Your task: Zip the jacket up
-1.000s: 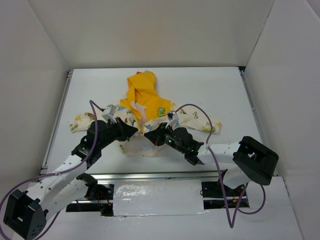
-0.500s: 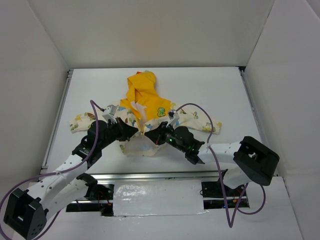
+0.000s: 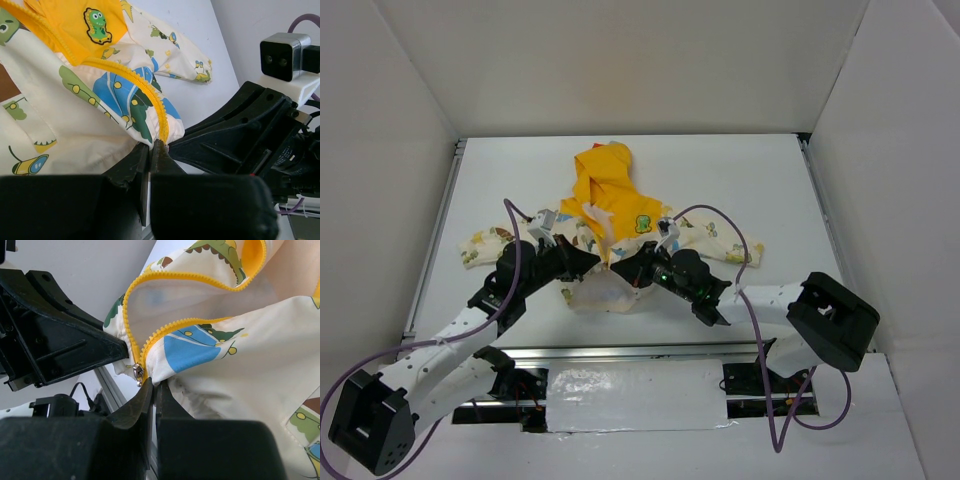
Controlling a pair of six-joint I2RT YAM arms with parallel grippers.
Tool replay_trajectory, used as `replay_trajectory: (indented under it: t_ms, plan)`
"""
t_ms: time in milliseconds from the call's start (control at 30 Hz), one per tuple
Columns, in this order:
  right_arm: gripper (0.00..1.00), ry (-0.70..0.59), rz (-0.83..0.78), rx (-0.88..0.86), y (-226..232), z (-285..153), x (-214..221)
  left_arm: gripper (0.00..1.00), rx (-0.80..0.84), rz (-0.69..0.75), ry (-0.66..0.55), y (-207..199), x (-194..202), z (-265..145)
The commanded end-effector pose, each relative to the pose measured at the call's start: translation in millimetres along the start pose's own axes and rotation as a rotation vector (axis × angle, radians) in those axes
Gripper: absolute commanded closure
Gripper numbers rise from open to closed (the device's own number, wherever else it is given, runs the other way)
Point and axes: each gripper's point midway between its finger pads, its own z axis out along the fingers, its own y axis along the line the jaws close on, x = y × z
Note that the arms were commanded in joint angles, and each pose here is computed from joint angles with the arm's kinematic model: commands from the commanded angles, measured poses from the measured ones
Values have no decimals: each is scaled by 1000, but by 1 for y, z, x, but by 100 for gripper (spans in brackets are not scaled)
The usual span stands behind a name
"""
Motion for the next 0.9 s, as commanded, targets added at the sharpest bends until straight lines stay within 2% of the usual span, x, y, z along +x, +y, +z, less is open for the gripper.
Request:
replay_trajectory:
  t_ms: [0,333,867]
  plan:
    - [100,-75,1,-76,22,-1,-27,100,86,4,-4,-16,-2,-1]
    - [100,-69,-8,-83,18,-2,-36,100,110,45,47,-17,8,0]
    - [100,-24,-34,-60,22,-2,-37,100,112,95,64,-16,8,2]
